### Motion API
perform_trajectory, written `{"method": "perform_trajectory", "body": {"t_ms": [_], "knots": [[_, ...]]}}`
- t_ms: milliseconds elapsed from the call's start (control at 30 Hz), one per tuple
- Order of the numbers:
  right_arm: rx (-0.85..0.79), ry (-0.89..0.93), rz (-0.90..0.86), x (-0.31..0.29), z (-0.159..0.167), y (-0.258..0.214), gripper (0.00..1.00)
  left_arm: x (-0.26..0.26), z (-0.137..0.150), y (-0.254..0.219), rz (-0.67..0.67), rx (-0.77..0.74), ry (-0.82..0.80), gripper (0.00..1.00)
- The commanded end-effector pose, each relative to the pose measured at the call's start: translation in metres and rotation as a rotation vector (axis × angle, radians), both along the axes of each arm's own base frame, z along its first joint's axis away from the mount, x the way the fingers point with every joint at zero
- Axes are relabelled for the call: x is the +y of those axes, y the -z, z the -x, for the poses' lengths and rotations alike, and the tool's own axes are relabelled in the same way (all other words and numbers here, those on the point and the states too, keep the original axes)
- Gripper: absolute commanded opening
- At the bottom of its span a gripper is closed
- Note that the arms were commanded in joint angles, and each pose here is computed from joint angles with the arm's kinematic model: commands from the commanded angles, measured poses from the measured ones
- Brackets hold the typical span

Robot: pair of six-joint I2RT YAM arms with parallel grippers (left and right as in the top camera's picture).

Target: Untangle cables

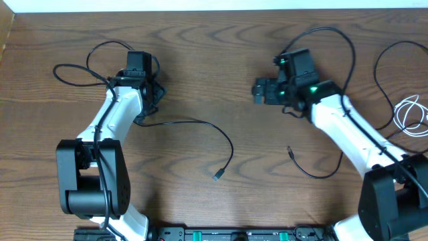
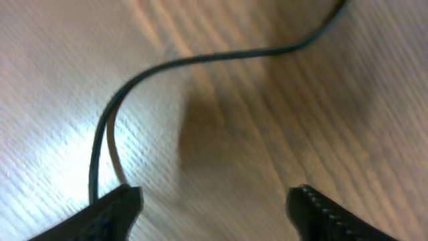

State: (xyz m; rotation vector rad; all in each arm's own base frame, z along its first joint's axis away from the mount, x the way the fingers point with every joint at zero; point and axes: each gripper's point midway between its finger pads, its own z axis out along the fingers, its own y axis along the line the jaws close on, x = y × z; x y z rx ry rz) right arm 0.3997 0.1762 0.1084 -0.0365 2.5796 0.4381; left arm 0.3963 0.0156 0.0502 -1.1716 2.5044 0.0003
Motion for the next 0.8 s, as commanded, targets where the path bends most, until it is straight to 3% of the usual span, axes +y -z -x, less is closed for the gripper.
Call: {"method": "perform_trajectory", "body": {"t_ms": [0, 200, 400, 533, 767], "knots": [[-0.044, -0.020, 0.051, 0.012, 0.003, -0.002, 0.99, 0.011, 0.004, 0.005, -0.098, 0.044, 0.108, 0.71], [-0.107, -0.043, 0.095, 0.033, 0.002, -0.003, 0.99, 0.016, 0.000, 0.003, -0.162, 0.054, 0.204, 0.71], [-0.075, -0.080, 0.095, 0.060, 0.004, 0.030, 0.99, 0.015, -0.028, -0.008, -0.239, -0.035, 0.362, 0.70], [-0.047, -0.079, 0.093, 0.072, 0.001, 0.062, 0.99, 0.015, -0.050, -0.021, -0.304, -0.117, 0.449, 0.64], [-0.022, -0.075, 0.112, 0.073, -0.005, 0.095, 0.99, 0.021, -0.076, -0.037, -0.340, -0.238, 0.429, 0.57]]}}
